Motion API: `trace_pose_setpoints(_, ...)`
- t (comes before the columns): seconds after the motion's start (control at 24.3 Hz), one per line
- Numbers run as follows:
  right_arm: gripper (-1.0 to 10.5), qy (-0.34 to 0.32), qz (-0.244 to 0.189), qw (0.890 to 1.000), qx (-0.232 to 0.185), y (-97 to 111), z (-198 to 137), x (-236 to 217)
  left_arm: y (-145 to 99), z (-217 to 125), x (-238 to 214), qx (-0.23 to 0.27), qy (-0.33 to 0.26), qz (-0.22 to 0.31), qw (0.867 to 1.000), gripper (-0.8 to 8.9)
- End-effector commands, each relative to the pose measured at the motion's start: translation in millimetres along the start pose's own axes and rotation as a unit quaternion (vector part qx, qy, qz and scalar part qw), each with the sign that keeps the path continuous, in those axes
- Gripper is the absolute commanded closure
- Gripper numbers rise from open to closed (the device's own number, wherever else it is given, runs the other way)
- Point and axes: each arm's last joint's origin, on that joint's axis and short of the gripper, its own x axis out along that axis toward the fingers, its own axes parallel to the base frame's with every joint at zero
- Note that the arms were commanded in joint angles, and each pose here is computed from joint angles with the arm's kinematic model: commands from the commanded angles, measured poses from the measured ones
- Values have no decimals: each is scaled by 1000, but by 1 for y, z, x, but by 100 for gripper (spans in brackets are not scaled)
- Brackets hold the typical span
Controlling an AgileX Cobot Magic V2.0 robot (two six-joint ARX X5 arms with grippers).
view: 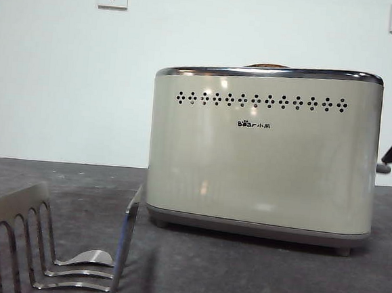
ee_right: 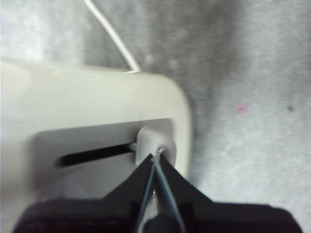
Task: Pick up a slice of bread from the rack,put the bread on the toaster,press the button
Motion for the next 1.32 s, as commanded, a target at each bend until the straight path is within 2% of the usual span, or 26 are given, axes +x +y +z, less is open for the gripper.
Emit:
trace_pose_setpoints(0.04,949,-16,14,999,-25,14,4,-11,0,-1,0,0,-1,1,1000,822)
trace_pose_setpoints(0.25,948,-51,19,996,-64,59,9,-55,0,-1,0,0,-1,1,1000,822)
trace_pose_setpoints(0.37,948,-79,12,990,-114,98,2,-93,0,0,0,0,-1,1,1000,822)
trace_pose_setpoints(0.41,948,-94,-5,987,-131,112,-3,-108,0,0,0,0,-1,1,1000,822)
trace_pose_setpoints(0.49,948,-142,-60,974,-165,140,-16,-142,0,1,3,0,3,2,1000,822)
trace_pose_setpoints(0.66,946,-236,-153,939,-200,192,-55,-205,-3,6,14,2,21,7,1000,822)
trace_pose_setpoints(0.78,946,-295,-223,907,-203,217,-72,-238,-6,12,30,5,46,14,999,822)
trace_pose_setpoints(0.86,946,-329,-248,888,-207,229,-80,-252,-8,17,42,6,63,18,998,822)
trace_pose_setpoints(0.91,946,-338,-252,882,-209,233,-83,-257,-9,18,47,7,71,20,997,822)
trace_pose_setpoints(0.99,946,-351,-250,876,-214,238,-86,-263,-5,21,54,-4,79,34,996,821)
trace_pose_setpoints(1.11,946,-351,-250,876,-214,238,-84,-263,12,25,56,-46,76,75,993,821)
trace_pose_setpoints(1.32,946,-323,-257,889,-200,233,-77,-256,46,11,43,-127,39,149,980,817)
